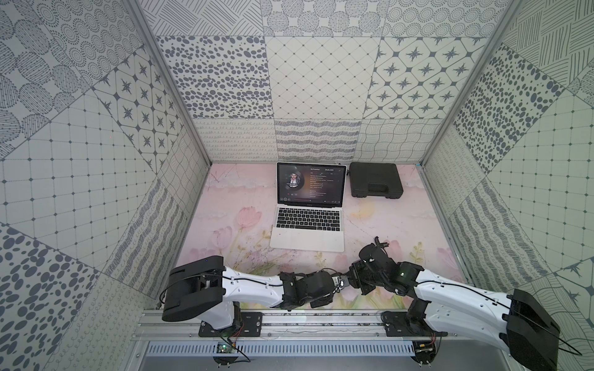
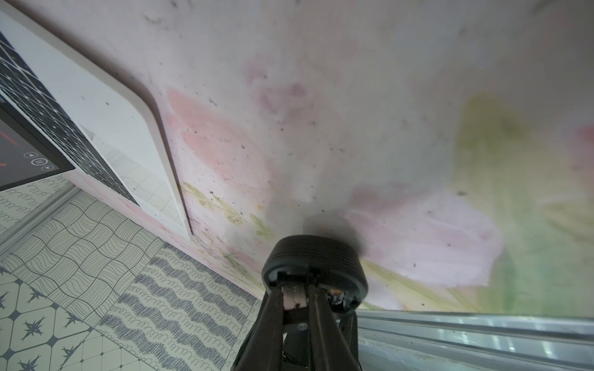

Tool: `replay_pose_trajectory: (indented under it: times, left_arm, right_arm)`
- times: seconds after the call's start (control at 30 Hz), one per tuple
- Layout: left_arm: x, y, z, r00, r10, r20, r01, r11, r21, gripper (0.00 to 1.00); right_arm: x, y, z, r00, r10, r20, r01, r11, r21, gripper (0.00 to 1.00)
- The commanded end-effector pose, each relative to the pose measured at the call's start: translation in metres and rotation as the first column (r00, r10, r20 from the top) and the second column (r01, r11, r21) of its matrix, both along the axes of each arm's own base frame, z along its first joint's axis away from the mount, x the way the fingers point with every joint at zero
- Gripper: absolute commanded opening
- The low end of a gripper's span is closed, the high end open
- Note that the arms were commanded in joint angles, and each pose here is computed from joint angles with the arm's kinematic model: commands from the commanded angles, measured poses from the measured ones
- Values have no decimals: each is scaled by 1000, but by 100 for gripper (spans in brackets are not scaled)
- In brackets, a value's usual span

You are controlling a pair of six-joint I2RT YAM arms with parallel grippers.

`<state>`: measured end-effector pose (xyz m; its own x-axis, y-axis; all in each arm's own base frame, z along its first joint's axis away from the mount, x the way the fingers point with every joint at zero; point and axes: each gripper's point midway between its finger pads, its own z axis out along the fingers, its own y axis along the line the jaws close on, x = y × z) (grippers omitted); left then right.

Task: Remove the wireless mouse receiver from the laptop
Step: Insert the USB plug into the mouse.

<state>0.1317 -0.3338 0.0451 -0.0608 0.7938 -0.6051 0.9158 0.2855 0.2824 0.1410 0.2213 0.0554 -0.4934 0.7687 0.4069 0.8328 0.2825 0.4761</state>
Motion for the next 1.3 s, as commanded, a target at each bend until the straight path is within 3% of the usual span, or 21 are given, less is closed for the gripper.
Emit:
replay_pose_trajectory:
  times: [0.0,0.7,1.27]
  left_arm:
    - [5,-7,10,999,34,15,-33,998,-54,5]
    - [-1,-18,17,999,18,35,-16,998,-67,5]
    - [-13,-34,36,990,-48,135,54,998,-38,4]
  right_arm:
    - [1,-3,-1,1000,-23,8,23,1000,2,0]
    - [2,2,-5,1000,-9,-1,9,1000,-7,0]
    - [0,7,-7,1000,13,-19,-13,1000,-6,0]
